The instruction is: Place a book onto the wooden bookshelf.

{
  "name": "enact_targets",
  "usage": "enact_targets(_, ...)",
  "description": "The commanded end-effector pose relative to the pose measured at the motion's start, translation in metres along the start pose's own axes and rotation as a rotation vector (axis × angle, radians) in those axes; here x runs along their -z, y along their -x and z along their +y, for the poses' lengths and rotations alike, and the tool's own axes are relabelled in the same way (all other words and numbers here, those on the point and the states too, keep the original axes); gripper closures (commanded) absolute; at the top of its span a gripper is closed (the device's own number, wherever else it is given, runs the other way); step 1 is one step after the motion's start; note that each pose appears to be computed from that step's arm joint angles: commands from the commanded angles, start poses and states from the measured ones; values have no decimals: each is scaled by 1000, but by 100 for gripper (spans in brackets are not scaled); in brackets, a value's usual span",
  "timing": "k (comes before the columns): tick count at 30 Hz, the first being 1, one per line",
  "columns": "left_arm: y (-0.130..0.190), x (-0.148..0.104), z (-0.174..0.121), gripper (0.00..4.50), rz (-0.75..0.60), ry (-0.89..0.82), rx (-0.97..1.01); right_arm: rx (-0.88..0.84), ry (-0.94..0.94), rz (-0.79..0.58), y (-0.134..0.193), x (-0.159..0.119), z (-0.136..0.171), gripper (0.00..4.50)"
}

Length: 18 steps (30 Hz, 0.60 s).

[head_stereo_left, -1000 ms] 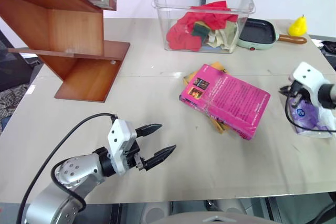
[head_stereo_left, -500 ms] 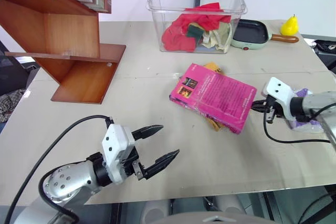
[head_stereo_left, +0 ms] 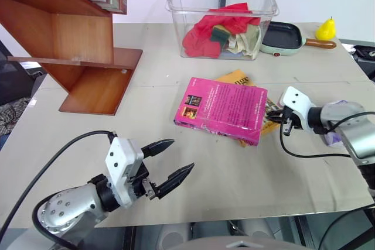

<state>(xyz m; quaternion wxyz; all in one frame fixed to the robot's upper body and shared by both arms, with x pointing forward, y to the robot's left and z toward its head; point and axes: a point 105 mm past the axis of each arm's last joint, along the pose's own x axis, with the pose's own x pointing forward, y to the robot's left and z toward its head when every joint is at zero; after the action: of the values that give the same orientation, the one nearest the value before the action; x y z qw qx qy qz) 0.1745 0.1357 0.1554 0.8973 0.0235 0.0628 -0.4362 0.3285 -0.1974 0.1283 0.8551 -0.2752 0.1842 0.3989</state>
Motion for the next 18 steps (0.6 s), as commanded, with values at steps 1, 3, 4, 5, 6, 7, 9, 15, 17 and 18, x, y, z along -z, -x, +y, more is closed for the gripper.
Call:
enact_targets(1,1,-2,1,28,2,-18,7,90,5,-55,32,6,-17,308)
enact_targets(3,1,2,5,28,11,-4,4,108,13,-86,45,11,-16,229)
enact_targets(4,1,4,6,28,14,8,1,109,4,-129,52,9,-14,188)
enact_targets(5,0,7,8,28,22,18,3,82,4,-184,60,4,-7,140)
enact_targets(6,-1,10,8,28,28,26,7,57,0,-223,68,0,0,84)
enact_targets(7,-2,13,10,28,25,50,3,20,-3,-258,75,-4,10,34)
enact_targets(9,-5,16,16,28,12,105,-18,-56,-17,-301,87,-11,31,5)
enact_targets(15,-18,27,24,28,-25,607,-58,-128,-26,-365,105,-29,73,5)
enact_targets(17,-21,33,29,28,-25,838,-77,-112,-23,-351,109,-27,82,5)
enact_targets(18,-23,37,33,28,-23,929,-99,-100,-26,-345,110,-27,85,5)
